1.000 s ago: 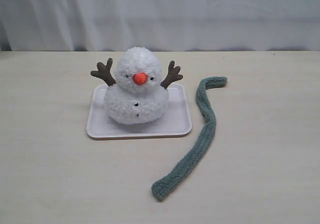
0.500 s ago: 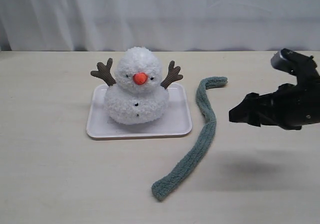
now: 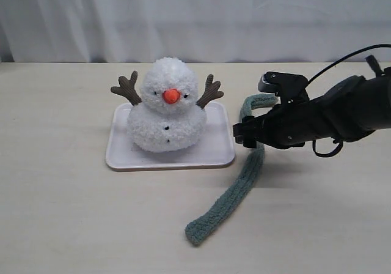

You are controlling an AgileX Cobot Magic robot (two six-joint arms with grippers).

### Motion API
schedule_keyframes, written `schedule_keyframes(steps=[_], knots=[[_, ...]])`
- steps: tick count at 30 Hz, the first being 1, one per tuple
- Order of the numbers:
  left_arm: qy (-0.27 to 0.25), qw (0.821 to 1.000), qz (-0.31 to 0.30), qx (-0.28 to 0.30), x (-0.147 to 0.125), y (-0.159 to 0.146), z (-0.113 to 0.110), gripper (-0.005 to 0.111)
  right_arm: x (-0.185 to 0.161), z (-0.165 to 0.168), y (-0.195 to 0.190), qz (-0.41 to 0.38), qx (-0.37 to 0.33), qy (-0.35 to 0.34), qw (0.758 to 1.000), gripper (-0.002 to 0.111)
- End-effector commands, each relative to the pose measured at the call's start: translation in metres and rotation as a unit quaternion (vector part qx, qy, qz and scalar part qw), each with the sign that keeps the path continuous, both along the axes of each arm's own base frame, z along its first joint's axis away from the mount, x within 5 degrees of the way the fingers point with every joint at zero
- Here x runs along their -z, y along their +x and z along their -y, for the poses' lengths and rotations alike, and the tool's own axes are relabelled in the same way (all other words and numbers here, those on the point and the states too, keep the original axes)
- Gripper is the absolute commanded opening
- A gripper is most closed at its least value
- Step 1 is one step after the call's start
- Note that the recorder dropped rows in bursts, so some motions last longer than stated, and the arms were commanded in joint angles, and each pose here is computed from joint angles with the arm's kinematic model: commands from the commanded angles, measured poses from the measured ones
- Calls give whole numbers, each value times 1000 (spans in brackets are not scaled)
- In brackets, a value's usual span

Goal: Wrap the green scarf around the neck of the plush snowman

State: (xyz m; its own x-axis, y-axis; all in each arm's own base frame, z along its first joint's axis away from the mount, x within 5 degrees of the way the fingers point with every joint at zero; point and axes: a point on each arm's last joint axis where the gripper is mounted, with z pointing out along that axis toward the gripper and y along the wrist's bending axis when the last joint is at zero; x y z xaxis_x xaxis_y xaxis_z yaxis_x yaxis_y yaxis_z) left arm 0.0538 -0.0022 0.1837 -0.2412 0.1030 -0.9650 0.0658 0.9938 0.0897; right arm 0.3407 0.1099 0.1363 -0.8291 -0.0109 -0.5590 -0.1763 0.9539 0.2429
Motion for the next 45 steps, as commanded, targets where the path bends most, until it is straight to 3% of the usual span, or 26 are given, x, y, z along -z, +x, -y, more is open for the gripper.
schedule_keyframes(steps=[1, 8, 15, 20, 24, 26, 28, 31, 33, 34, 36, 41, 45], knots=[[0, 1000, 6, -1, 0, 0, 0, 10, 8, 3, 8, 18, 25, -24, 999, 66], [0, 1000, 6, -1, 0, 0, 0, 10, 10, 1, 14, 33, -25, -60, 997, 63], [0, 1000, 6, -1, 0, 0, 0, 10, -17, -2, 32, 97, -52, -82, 991, 62], [0, 1000, 6, -1, 0, 0, 0, 10, -44, 3, 38, 186, -84, -152, 967, 51], [0, 1000, 6, -1, 0, 0, 0, 10, -57, 7, 41, 238, -104, -208, 943, 51], [0, 1000, 6, -1, 0, 0, 0, 10, -60, 10, 43, 261, -133, -260, 920, 50], [0, 1000, 6, -1, 0, 0, 0, 10, -64, 16, 45, 277, -109, -308, 904, 47], [0, 1000, 6, -1, 0, 0, 0, 10, -72, 37, 46, 246, 26, -373, 894, 46], [0, 1000, 6, -1, 0, 0, 0, 10, -75, 50, 47, 194, 60, -435, 877, 46], [0, 1000, 6, -1, 0, 0, 0, 10, -76, 58, 49, 148, 71, -447, 879, 46], [0, 1000, 6, -1, 0, 0, 0, 10, -82, 69, 53, 133, 111, -451, 876, 46], [0, 1000, 6, -1, 0, 0, 0, 10, -68, 67, 41, 104, 92, -482, 865, 46], [0, 1000, 6, -1, 0, 0, 0, 10, -47, 56, 32, 102, 57, -432, 894, 46]])
